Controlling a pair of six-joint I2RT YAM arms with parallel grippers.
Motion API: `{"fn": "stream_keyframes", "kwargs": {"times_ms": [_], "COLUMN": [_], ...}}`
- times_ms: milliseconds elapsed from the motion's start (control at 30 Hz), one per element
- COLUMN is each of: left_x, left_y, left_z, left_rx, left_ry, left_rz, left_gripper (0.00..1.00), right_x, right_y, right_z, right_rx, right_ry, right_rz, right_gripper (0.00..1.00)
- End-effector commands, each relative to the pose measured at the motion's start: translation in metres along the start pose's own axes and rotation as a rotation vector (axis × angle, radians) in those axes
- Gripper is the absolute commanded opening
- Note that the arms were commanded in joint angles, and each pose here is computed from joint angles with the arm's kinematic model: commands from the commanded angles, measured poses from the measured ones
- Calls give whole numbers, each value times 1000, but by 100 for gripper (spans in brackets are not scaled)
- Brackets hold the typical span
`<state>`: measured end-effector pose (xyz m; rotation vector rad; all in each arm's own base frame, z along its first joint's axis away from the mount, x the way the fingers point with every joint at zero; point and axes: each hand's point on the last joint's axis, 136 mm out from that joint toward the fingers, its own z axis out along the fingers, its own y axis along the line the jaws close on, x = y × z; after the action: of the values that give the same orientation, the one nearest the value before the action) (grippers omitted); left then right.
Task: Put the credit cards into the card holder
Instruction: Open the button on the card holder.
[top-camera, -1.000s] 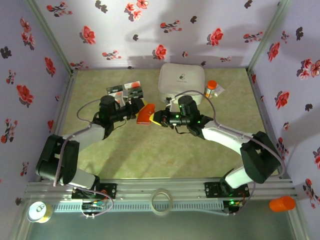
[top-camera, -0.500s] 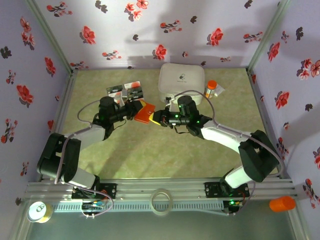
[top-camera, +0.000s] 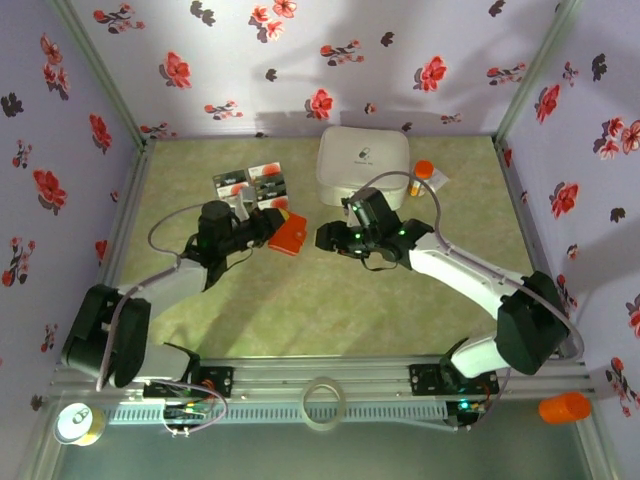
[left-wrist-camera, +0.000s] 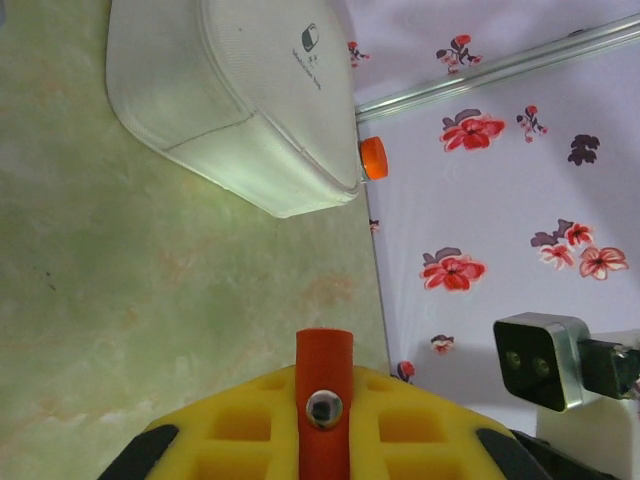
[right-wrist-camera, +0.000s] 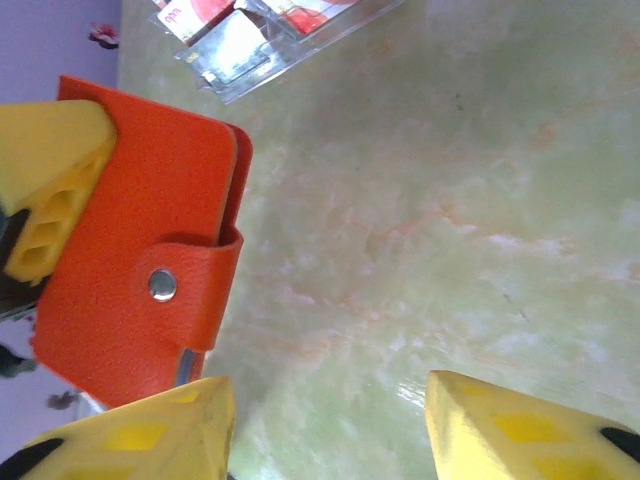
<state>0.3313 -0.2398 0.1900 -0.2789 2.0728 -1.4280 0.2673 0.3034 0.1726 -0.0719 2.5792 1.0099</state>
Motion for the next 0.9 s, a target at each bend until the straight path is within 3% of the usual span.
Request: {"fn": "stream_keyframes", "kwargs": {"times_ms": [0, 333, 633, 700, 867], "left_x": [-5, -2, -1, -1, -1], "left_y": [1, -6, -12, -13, -15], "left_z": [-4, 4, 9, 9, 7], "left_rx": [-63, -73, -65, -65, -68], "left_ry": [-64, -75, -78, -79, -88], "left_rz": [58, 67, 60, 60, 64], "left_gripper": [0, 0, 0, 0, 0], "right_x": [-9, -19, -19, -18, -4], "right_y": [0, 31, 30, 21, -10], "right_z": [-6, 9, 47, 54, 68], "right_rx": [98, 77, 94, 132, 210], "right_ry": [-51, -73, -50, -50, -34], "right_rz": [-68, -113, -101, -96, -61], "right_gripper": [58, 67, 66, 64, 45]}}
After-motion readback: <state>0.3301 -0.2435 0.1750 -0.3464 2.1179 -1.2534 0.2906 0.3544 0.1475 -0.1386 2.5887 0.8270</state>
